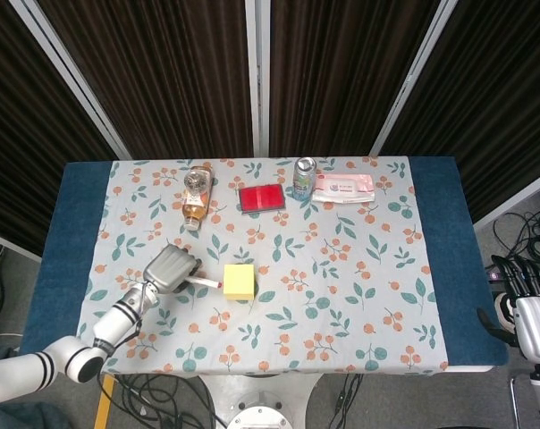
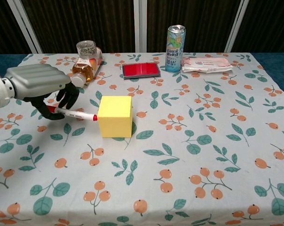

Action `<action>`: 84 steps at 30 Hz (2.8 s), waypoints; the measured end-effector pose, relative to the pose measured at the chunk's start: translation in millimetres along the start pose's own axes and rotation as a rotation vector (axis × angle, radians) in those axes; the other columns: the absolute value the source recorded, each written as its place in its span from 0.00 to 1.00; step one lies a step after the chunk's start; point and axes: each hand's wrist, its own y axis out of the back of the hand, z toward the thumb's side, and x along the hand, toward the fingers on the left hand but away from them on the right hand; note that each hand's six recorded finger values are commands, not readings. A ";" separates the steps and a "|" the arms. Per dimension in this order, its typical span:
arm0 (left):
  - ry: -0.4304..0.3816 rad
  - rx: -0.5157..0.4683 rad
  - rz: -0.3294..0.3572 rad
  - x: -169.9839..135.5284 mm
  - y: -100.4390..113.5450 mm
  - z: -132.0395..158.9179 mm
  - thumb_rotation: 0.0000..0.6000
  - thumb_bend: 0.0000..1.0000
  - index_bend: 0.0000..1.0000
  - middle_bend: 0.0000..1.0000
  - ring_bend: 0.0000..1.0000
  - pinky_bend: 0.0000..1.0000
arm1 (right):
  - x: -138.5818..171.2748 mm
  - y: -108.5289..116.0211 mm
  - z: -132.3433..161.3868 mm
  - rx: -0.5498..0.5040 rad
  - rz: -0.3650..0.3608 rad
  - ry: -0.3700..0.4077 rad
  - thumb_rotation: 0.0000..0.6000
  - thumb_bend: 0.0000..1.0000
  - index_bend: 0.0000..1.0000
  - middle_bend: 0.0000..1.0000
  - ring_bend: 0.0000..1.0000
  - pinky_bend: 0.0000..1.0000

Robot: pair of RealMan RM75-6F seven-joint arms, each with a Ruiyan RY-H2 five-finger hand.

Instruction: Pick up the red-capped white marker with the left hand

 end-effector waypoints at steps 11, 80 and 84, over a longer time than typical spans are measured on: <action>-0.030 -0.064 0.007 23.7 9.9 34.0 1.00 0.49 0.68 0.70 0.52 0.62 | -0.2 2.7 -1.0 0.007 -0.004 -0.005 1.00 0.20 0.00 0.11 0.00 0.00; 0.233 -0.092 0.088 -10.7 25.1 -34.9 1.00 0.40 0.30 0.34 0.25 0.40 | -3.0 4.7 -1.5 -0.001 -0.005 -0.002 1.00 0.20 0.00 0.11 0.00 0.00; 0.340 -0.152 0.193 -50.9 28.6 -76.6 1.00 0.27 0.29 0.30 0.22 0.36 | -3.3 3.8 -3.6 -0.004 0.001 -0.007 1.00 0.20 0.00 0.11 0.00 0.00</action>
